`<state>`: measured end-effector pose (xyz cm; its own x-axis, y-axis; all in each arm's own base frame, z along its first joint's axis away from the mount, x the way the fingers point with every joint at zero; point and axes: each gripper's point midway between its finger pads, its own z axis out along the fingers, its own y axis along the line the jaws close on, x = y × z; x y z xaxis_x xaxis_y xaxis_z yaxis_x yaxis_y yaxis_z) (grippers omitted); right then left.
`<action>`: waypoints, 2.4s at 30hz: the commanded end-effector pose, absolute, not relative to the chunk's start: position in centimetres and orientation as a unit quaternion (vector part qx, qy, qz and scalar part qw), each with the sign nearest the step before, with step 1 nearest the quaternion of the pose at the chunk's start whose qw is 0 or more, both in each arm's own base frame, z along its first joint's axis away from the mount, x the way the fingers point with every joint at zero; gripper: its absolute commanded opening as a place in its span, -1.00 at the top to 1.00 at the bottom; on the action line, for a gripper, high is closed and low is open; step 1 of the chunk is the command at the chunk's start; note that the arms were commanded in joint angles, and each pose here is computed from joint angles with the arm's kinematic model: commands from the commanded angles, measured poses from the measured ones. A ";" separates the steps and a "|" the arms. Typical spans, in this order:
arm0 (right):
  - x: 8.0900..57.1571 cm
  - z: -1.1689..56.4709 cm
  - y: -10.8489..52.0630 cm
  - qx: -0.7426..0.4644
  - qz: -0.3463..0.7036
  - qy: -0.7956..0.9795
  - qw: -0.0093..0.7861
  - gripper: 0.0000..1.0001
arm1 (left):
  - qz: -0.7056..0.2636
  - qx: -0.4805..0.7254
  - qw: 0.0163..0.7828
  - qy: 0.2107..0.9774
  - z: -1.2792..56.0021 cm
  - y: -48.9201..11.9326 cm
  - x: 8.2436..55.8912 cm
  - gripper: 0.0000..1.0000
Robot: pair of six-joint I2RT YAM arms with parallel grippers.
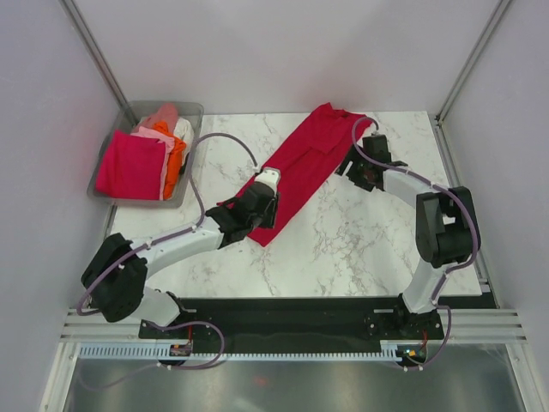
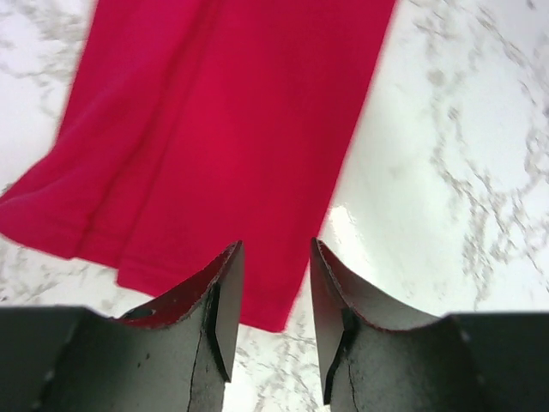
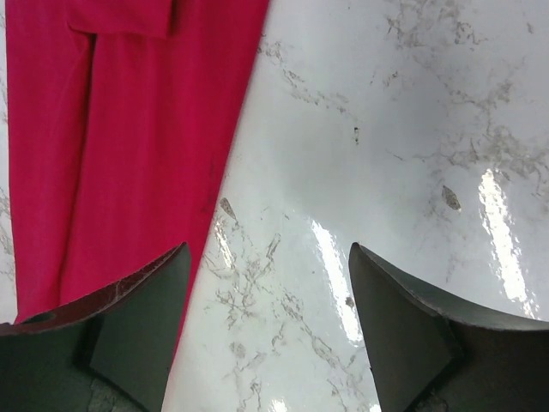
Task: Fold and stack the t-shirts
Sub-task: Fold the tshirt
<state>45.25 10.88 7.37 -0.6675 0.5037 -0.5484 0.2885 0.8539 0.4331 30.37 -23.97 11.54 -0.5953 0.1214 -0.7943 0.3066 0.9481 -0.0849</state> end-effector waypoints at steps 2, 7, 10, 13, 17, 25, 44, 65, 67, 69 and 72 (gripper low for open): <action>47.4 7.6 11.7 0.209 0.178 0.890 0.363 -0.65 | -0.062 0.210 0.398 0.891 10.1 -26.2 29.3 0.10; 49.0 7.2 12.3 0.212 0.185 0.890 0.358 -0.65 | -0.036 0.249 0.324 0.912 6.3 -27.6 29.0 0.01; 49.1 7.1 12.5 0.216 0.192 0.888 0.357 -0.65 | -0.010 0.256 0.287 0.923 4.0 -27.3 28.8 0.01; 49.1 7.1 12.5 0.217 0.195 0.886 0.359 -0.65 | -0.002 0.259 0.263 0.929 2.3 -27.4 28.5 -0.01; 48.8 7.1 12.4 0.216 0.192 0.887 0.361 -0.65 | 0.006 0.262 0.238 0.935 0.9 -27.3 28.0 0.15; 47.7 7.6 11.4 0.217 0.182 0.887 0.365 -0.66 | -0.076 0.246 0.177 0.950 0.3 -30.1 25.5 0.96; 39.4 13.9 5.2 0.212 0.114 0.886 0.397 -0.68 | -0.275 0.190 0.248 0.909 12.7 -42.4 22.1 -0.64; 31.9 13.0 29.3 0.019 0.129 0.923 0.362 -0.26 | -0.361 -0.159 0.358 0.847 11.6 -14.9 29.9 -0.53; 30.5 11.7 32.2 -0.015 0.110 0.927 0.358 -0.19 | -0.358 -0.173 0.364 0.842 10.9 -13.5 30.2 -0.52; 29.4 11.1 34.9 -0.044 0.103 0.929 0.352 -0.12 | -0.356 -0.176 0.363 0.843 10.5 -13.2 30.1 -0.51; 28.5 9.8 37.4 -0.084 0.085 0.931 0.346 0.00 | -0.353 -0.184 0.369 0.840 10.1 -12.7 30.2 -0.50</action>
<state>28.53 36.54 10.14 -0.7647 -0.0486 -0.6425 -0.2167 0.9585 0.1854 29.17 -12.12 7.89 -0.6981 -0.5485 -0.4602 -0.1245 0.7260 -0.6763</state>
